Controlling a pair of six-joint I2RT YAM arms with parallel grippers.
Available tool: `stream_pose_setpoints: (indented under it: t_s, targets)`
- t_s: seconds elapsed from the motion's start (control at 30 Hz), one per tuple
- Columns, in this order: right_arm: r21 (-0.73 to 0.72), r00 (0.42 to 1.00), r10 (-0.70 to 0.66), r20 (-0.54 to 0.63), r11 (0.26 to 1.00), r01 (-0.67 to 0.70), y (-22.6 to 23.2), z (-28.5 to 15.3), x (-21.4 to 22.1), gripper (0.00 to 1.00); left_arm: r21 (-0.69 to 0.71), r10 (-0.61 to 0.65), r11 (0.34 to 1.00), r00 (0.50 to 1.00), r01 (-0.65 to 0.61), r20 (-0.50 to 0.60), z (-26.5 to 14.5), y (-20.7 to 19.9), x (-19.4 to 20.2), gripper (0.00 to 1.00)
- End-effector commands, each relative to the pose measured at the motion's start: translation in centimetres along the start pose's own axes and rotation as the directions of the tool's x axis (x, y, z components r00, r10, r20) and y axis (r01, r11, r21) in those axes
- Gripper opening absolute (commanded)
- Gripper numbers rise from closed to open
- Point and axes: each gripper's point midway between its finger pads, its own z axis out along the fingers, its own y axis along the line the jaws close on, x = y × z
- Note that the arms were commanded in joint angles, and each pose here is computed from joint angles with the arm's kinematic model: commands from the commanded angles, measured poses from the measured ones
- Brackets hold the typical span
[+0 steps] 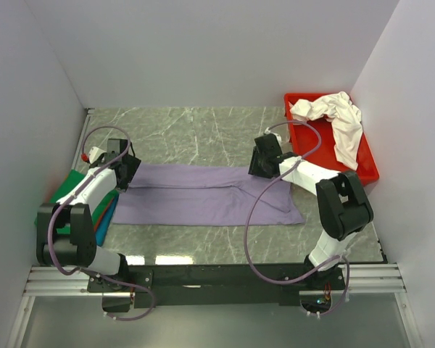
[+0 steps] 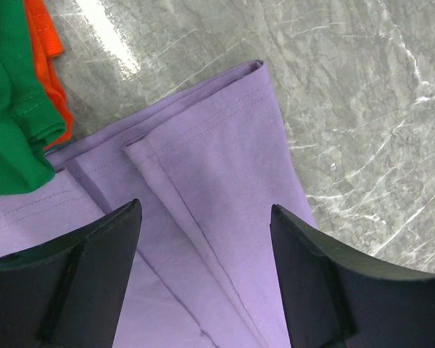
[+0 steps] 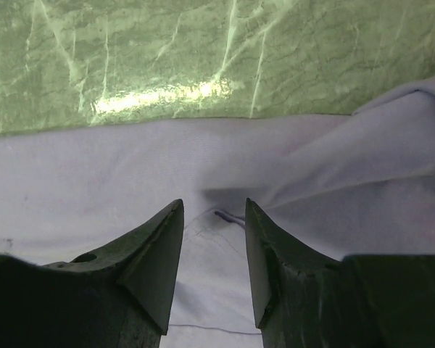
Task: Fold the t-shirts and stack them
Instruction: Fold the tshirt
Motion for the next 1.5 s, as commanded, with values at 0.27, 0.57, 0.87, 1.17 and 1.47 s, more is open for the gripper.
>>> stream_pose_setpoints:
  t_s: [0.27, 0.57, 0.87, 1.17, 1.47]
  targets:
    - [-0.004, 0.999, -0.033, 0.012, 0.999, 0.033, 0.9, 0.6, 0.0, 0.38, 0.024, -0.016, 1.000, 1.000, 0.016, 0.023, -0.3, -0.9, -0.6, 0.77]
    - [0.001, 0.999, -0.039, -0.001, 0.999, 0.039, 0.8, 0.4, 0.5, 0.16, 0.025, -0.016, 1.000, 1.000, 0.016, 0.021, -0.2, -0.8, -0.5, 0.77]
    - [-0.080, 0.999, -0.028, 0.016, 0.996, 0.029, 2.0, -2.5, 0.6, 0.00, 0.023, -0.016, 1.000, 1.000, 0.016, 0.025, -0.1, -0.8, -0.5, 0.77]
    - [-0.182, 1.000, -0.022, 0.021, 0.983, 0.025, 4.3, -6.0, 3.2, 0.00, 0.023, -0.018, 1.000, 1.000, 0.018, 0.019, 0.1, -0.6, -0.3, 0.76]
    - [-0.231, 0.997, -0.069, -0.016, 0.971, 0.064, 5.7, -7.7, 7.4, 0.03, -0.019, -0.018, 1.000, 0.999, 0.019, 0.029, 0.5, 0.2, -0.2, 0.77]
